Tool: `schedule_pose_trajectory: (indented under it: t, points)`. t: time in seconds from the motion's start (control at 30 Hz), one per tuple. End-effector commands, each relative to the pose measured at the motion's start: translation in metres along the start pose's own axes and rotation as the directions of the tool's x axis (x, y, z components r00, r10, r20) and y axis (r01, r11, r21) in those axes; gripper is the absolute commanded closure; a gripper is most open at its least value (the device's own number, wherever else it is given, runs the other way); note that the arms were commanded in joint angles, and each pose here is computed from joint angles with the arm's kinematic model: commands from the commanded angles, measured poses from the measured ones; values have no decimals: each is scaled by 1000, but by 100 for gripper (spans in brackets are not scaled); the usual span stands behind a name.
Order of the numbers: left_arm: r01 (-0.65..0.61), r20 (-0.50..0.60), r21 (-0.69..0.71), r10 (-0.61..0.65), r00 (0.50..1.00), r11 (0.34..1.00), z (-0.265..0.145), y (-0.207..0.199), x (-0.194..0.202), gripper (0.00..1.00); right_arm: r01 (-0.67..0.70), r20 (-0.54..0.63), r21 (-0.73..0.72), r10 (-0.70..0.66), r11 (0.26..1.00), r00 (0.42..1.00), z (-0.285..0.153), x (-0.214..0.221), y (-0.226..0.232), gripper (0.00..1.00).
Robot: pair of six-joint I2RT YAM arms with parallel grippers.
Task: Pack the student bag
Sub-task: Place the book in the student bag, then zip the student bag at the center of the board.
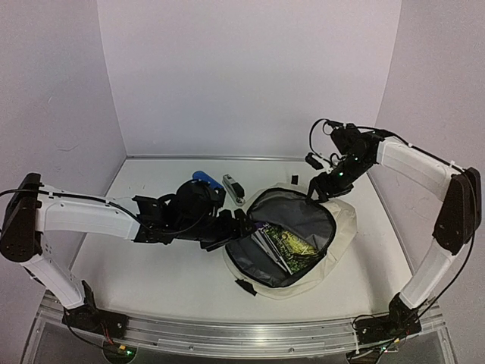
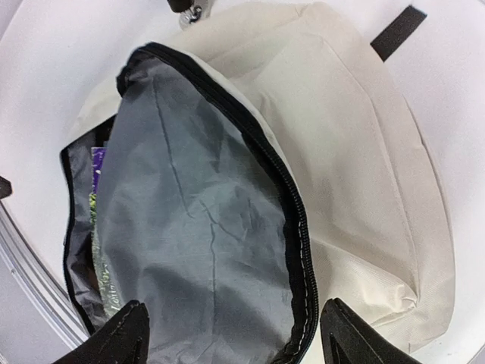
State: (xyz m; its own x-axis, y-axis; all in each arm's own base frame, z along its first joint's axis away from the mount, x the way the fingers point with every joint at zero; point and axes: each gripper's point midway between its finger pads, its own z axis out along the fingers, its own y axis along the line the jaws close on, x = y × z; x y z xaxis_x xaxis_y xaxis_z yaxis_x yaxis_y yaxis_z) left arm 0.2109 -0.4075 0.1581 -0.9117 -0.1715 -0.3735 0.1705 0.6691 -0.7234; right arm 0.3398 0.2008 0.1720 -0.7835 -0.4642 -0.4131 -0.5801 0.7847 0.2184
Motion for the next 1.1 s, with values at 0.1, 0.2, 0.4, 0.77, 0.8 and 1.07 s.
schedule_pose_trajectory:
  t: [0.1, 0.2, 0.4, 0.77, 0.8, 1.07]
  points:
    - [34, 60, -59, -31, 998, 998, -19, 25, -18, 13, -3, -127, 10, 5, 1000, 992, 30, 25, -8, 27]
    - [43, 65, -59, -39, 997, 997, -22, 28, -20, 13, -14, -155, 11, 15, 1000, 988, 36, 31, -10, 27]
    - [45, 66, -59, -41, 997, 997, -23, 29, -22, 13, -18, -167, 40, 24, 999, 986, 37, 33, -16, 21]
    - [53, 66, -64, -49, 997, 997, -23, 35, -22, 13, -17, -177, 112, 37, 994, 983, 34, 35, -45, 23]
    - [54, 68, -63, -50, 996, 997, -24, 35, -22, 13, -24, -185, 111, 44, 993, 982, 37, 37, -47, 23]
    - [68, 73, -69, -63, 995, 995, -27, 43, -24, 13, -57, -161, -66, 46, 996, 986, 28, 32, -13, 66]
